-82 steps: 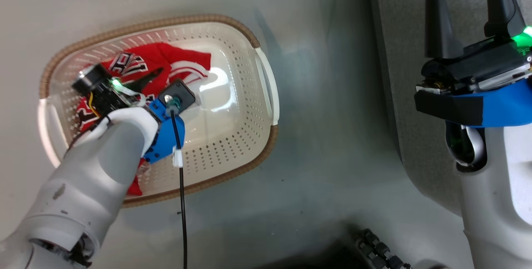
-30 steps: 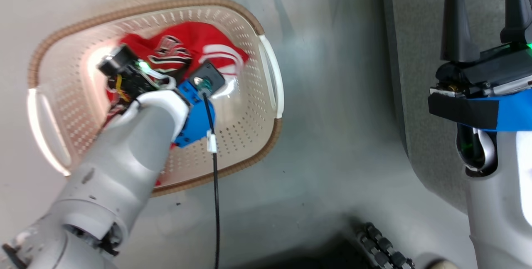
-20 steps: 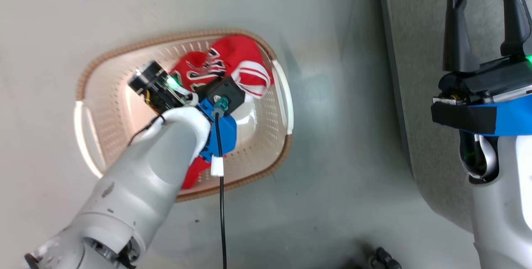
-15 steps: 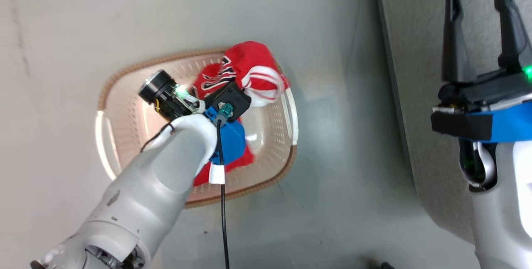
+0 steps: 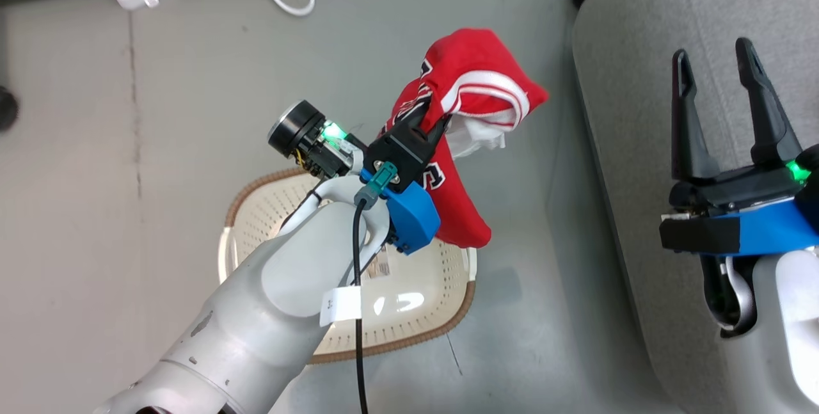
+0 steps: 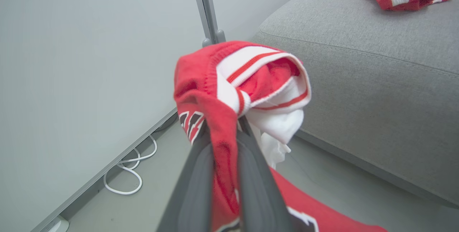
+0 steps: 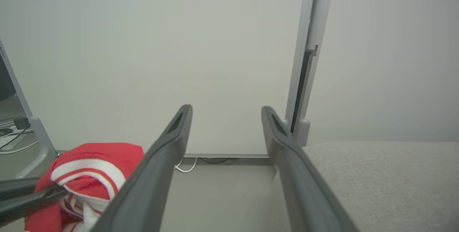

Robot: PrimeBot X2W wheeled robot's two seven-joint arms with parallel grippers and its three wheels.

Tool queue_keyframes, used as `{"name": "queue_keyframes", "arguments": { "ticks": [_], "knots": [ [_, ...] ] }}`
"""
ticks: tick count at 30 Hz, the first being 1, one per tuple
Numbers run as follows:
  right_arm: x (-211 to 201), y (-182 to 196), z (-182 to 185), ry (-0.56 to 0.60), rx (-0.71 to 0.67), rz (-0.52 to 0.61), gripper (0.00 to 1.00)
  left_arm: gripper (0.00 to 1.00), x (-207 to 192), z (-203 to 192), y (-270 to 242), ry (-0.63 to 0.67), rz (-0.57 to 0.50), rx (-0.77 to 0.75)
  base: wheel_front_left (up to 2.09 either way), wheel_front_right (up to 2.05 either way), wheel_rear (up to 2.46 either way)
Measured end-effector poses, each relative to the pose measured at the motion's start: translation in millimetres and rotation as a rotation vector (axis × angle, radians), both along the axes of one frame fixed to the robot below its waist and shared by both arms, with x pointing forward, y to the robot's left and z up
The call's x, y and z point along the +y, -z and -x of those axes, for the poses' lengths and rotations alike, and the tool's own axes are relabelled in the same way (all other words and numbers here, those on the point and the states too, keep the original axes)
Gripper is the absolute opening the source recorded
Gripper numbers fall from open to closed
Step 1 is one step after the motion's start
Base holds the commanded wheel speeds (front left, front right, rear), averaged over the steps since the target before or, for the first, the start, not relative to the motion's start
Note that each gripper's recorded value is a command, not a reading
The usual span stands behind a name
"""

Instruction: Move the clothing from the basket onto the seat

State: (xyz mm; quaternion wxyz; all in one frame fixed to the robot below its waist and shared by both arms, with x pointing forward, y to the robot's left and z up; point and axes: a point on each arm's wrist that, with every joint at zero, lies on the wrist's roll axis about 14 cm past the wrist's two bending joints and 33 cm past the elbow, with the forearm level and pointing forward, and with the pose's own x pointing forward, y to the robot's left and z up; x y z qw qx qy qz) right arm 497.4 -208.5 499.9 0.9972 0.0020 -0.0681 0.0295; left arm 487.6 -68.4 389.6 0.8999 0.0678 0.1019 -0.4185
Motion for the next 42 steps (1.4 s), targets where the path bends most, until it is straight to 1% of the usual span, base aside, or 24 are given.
{"name": "queue_keyframes", "arguments": {
  "ticks": [4, 12, 20, 25, 31, 38, 42],
  "knots": [
    [1.7, -15.3, 11.4, -0.002, -0.025, -0.003, 1.00, 0.00, -0.8, -4.8, -44.8, -0.021, 0.054, -0.089, 0.00, 0.00, 0.00],
    [3.8, -35.7, 33.3, 0.000, -0.058, -0.015, 1.00, 0.00, -3.3, -6.6, -128.6, -0.023, 0.136, -0.262, 0.00, 0.00, 0.00],
    [9.0, -45.5, 53.4, -0.006, -0.072, -0.030, 1.00, 0.00, -7.3, 5.8, -186.6, 0.006, 0.172, -0.379, 0.00, 0.00, 0.00],
    [14.3, -53.6, 63.8, -0.016, -0.089, -0.039, 1.00, 0.00, -9.5, 18.0, -203.7, 0.023, 0.169, -0.412, 0.00, 0.00, 0.00],
    [17.9, -58.6, 71.5, -0.023, -0.100, -0.046, 1.00, 0.00, -9.1, 27.2, -212.4, 0.028, 0.164, -0.428, 0.00, 0.00, 0.00],
    [28.5, -54.9, 73.7, -0.054, -0.089, -0.046, 1.00, 0.00, -7.1, 30.7, -206.1, 0.023, 0.152, -0.414, 0.00, 0.00, 0.00],
    [41.2, -51.6, 72.7, -0.092, -0.079, -0.045, 1.00, 0.00, -6.2, 29.6, -202.8, 0.018, 0.152, -0.406, 0.00, 0.00, 0.00]
  ]
}}
